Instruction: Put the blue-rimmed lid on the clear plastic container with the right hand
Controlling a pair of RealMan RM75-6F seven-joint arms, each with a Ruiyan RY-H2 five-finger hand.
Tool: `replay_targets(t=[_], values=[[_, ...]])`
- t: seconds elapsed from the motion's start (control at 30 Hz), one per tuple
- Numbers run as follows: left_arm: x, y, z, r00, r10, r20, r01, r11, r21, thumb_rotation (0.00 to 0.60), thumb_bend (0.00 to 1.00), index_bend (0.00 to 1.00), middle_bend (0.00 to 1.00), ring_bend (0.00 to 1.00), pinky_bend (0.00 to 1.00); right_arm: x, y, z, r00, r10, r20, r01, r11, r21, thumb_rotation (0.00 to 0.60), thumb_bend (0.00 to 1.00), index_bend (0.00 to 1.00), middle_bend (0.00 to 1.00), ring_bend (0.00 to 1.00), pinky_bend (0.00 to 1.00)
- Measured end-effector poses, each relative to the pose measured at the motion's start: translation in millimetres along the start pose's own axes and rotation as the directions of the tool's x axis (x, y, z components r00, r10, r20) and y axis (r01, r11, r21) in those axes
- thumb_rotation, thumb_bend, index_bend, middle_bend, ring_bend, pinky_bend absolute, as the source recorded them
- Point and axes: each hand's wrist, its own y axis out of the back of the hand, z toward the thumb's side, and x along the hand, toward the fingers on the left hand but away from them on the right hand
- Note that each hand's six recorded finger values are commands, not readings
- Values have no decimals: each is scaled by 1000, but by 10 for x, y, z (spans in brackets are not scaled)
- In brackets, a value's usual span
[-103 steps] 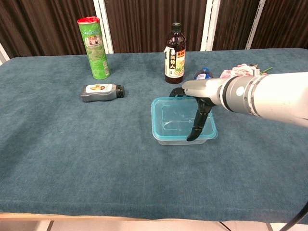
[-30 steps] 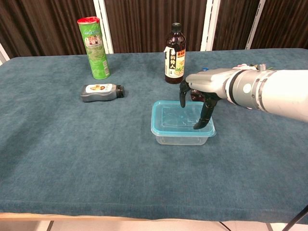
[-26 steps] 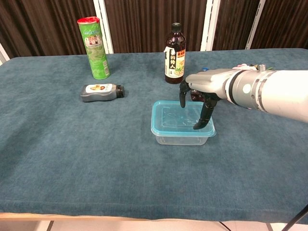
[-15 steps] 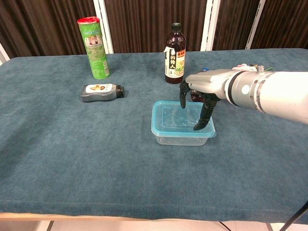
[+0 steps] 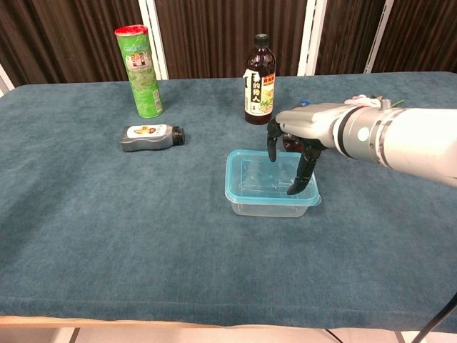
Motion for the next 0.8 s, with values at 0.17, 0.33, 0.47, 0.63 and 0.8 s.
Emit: replay_targets(t=[0.17, 0.33, 0.47, 0.63, 0.8], values=[[0, 4, -3, 1000, 1, -1, -1, 1000, -2, 600, 437, 0, 0, 0, 88, 22, 68, 1, 1000, -18, -4, 18, 1000, -19, 600, 271, 477, 159, 31, 127], [-2, 2, 6, 1000, 1, 2, -1, 1000, -2, 600, 438, 0, 0, 0, 88, 81, 182, 3, 999, -38, -10, 37, 998, -45, 600, 271, 468, 159, 31, 126], [-1, 0, 6, 1000, 0, 1, 0, 1000, -2, 600, 439, 0, 0, 0, 88, 110, 261, 50, 998, -53, -23, 51, 997, -64, 600, 271, 467, 159, 31, 126], [16, -10, -2, 1000, -5, -2, 5, 1000, -2, 600, 438, 0, 0, 0, 88, 92, 267, 163, 998, -56, -37, 53, 997, -61, 600, 271, 469, 159, 31, 126], [26, 0, -28, 1000, -4, -10, 4, 1000, -7, 600, 439, 0, 0, 0, 87, 26, 235, 314, 997, -53, -47, 50, 997, -65, 600, 271, 469, 159, 31, 126]])
